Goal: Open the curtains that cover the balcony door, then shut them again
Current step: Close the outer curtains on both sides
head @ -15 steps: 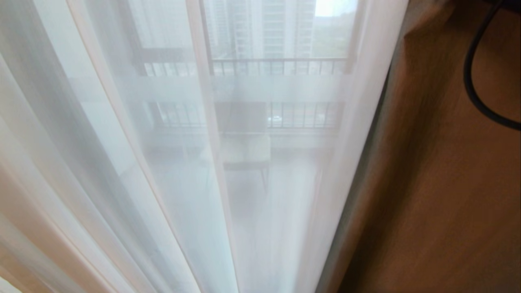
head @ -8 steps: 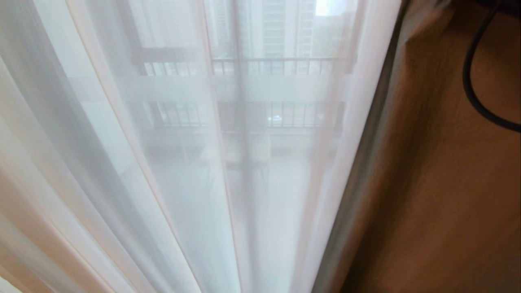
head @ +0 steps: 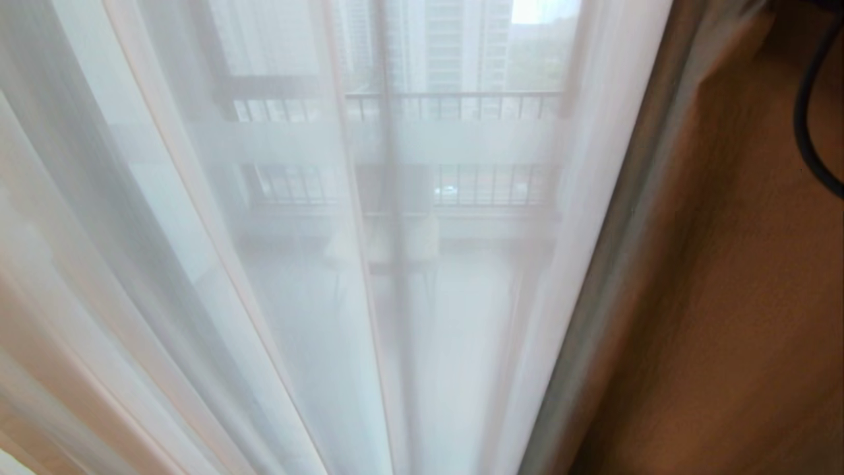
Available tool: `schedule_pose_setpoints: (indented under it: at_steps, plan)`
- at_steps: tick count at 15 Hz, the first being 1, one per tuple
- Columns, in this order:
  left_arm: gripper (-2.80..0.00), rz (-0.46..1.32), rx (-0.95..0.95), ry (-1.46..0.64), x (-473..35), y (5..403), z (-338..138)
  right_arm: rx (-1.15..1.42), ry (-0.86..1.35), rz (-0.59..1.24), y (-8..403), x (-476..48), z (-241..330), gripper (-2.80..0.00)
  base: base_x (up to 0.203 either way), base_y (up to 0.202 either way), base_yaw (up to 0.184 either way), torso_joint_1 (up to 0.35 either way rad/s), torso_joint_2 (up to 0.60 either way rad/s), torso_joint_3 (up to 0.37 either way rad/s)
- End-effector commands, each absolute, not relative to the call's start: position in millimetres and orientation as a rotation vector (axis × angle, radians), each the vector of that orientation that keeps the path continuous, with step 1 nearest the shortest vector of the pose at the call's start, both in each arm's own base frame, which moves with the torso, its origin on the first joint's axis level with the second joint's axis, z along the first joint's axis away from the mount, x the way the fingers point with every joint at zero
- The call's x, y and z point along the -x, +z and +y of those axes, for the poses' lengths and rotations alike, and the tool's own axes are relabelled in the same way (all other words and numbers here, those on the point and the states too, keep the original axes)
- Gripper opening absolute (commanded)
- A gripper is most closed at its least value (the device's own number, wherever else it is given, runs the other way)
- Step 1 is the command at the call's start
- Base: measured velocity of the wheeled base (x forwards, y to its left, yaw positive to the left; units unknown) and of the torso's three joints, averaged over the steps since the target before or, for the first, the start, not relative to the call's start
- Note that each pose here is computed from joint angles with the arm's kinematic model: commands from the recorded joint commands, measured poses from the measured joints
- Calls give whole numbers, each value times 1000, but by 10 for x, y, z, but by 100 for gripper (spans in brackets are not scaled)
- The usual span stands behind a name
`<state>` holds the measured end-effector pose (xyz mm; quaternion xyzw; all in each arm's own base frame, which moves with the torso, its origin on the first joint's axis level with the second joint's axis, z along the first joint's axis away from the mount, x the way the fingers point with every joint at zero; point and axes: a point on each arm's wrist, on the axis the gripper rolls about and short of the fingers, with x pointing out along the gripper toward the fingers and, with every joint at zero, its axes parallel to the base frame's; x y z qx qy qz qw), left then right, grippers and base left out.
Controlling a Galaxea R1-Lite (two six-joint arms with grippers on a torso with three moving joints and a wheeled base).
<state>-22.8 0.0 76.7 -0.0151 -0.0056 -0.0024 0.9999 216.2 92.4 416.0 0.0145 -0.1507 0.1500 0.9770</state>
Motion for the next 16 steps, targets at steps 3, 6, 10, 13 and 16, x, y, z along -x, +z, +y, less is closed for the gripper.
schedule_pose_setpoints:
  at_steps: [3, 6, 10, 13, 16]
  plan:
    - [-280, -12, 31, -5, 228, 767, 0, -44, 289, -350, 4287, -1929, 817, 0, 0, 0, 0, 0, 0, 0]
    - [-280, -12, 31, -5, 228, 767, 0, -49, 288, -371, 4330, -1799, 761, 0, 0, 0, 0, 0, 0, 0]
    - [-280, -12, 31, -5, 228, 767, 0, -50, 288, -381, 4329, -1490, 627, 0, 0, 0, 0, 0, 0, 0]
    - [-280, -12, 31, -5, 228, 767, 0, -48, 289, -375, 4227, -1190, 496, 0, 0, 0, 0, 0, 0, 0]
    - [-280, -11, 31, -5, 228, 767, 0, -42, 289, -358, 4055, -921, 377, 0, 0, 0, 0, 0, 0, 0]
